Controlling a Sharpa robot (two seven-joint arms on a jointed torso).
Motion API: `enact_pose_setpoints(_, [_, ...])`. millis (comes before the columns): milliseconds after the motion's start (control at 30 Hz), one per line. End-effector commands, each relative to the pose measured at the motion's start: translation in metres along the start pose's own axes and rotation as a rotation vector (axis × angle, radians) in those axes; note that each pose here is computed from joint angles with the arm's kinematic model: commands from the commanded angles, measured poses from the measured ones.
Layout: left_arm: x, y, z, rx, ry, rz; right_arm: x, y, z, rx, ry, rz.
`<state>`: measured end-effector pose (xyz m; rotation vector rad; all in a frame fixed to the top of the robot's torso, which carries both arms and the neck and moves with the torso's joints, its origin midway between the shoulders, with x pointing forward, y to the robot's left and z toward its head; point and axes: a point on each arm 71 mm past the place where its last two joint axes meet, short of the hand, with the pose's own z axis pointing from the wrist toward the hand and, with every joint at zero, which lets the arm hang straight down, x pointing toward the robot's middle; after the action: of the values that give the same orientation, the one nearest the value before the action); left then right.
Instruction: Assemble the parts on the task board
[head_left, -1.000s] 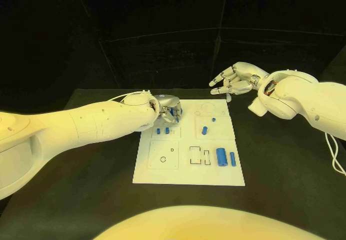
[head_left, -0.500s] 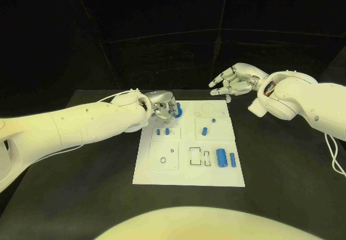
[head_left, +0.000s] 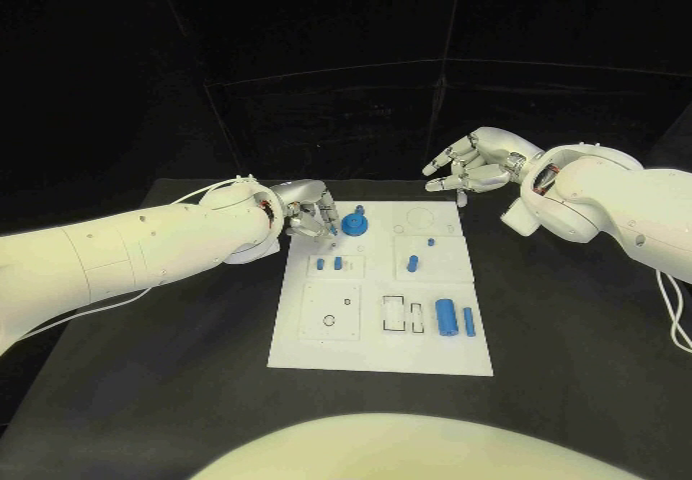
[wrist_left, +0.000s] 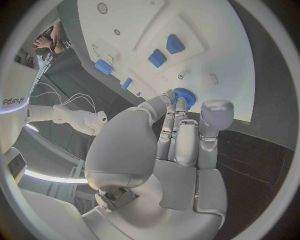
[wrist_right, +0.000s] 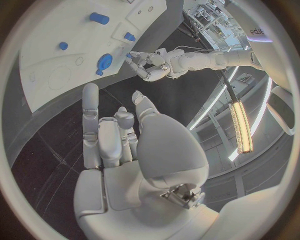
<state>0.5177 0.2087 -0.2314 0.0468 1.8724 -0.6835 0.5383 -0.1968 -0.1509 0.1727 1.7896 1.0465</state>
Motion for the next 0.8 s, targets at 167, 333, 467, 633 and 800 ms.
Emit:
enact_pose_setpoints(167, [0.0036, 0.0041, 0.0057, -0.031, 0.060, -0.012, -0.0006, 0.0015, 0.0006, -0.010, 0.003, 0.000])
enact_pose_setpoints(333, [0.0052, 0.0054, 0.0085, -0.041, 0.077, -0.011, -0.0007, 0.0013, 0.0005, -0.010, 0.003, 0.000])
enact_pose_setpoints(467, [0.0059, 0.0060, 0.0097, -0.045, 0.085, -0.009, -0.0005, 0.0015, 0.0006, -0.010, 0.003, 0.000])
enact_pose_setpoints(633, [0.0079, 0.0051, 0.0110, -0.047, 0.103, -0.006, -0.0004, 0.0016, 0.0007, -0.010, 0.004, 0.000])
enact_pose_setpoints(800, [0.0104, 0.0040, 0.0113, -0.048, 0.127, -0.002, -0.0004, 0.0015, 0.0007, -0.010, 0.004, 0.000])
